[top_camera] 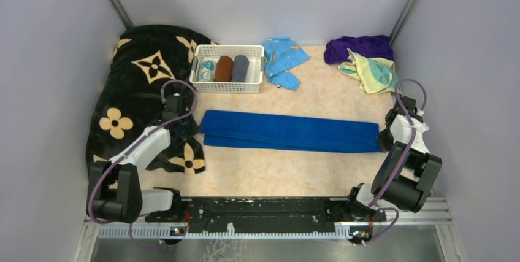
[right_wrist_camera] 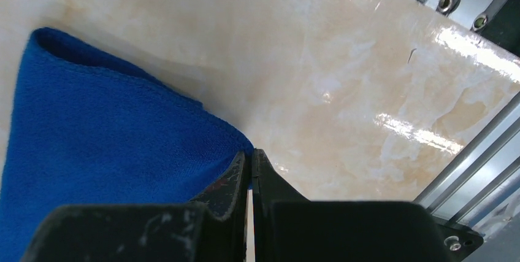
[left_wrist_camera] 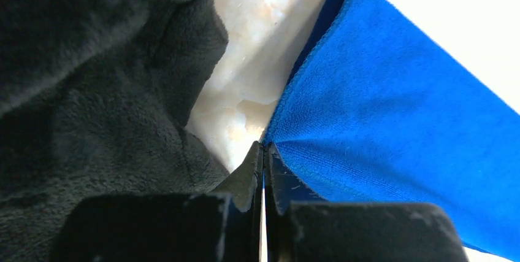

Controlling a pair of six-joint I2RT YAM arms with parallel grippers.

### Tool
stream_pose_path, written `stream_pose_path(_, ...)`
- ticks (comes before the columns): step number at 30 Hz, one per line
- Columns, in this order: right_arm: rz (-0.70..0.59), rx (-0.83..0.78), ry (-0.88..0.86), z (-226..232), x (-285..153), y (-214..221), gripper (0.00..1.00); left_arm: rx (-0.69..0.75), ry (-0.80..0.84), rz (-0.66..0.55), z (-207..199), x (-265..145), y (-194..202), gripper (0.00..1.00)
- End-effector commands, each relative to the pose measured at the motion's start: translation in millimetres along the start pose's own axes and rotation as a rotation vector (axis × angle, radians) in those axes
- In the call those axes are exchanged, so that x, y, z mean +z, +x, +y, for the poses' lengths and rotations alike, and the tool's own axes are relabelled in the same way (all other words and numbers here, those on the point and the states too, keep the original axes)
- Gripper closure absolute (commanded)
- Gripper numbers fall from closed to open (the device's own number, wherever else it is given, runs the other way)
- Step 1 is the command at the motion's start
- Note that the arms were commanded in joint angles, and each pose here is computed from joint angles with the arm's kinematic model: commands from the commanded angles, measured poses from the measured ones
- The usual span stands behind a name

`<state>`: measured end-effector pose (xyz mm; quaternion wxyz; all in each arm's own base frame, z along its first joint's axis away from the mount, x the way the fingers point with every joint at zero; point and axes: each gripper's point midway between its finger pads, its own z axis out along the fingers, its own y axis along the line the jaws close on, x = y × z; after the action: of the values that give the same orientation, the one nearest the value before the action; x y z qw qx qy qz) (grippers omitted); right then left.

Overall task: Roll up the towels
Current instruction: Fold the towel at the center of the board.

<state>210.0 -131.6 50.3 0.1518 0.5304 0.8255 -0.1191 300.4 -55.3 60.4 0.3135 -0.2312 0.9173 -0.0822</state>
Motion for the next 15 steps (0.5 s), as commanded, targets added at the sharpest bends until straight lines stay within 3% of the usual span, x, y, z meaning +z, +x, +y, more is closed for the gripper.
stream_pose_path(1, -0.048, 0.078, 0.003, -1, 10, -7, 1.0, -0.032, -0.034, 0.004, 10, 7, 6, 1.0)
stream_pose_path(8, -0.065, 0.073, 0.015, 0, 18, -11, 0.98, -0.061, -0.04, 0.075, 15, 16, 29, 1.0)
stream_pose_path(15, -0.125, 0.129, -0.087, 19, -8, -34, 0.99, -0.059, 0.012, 0.012, 0, 0, 5, 1.0)
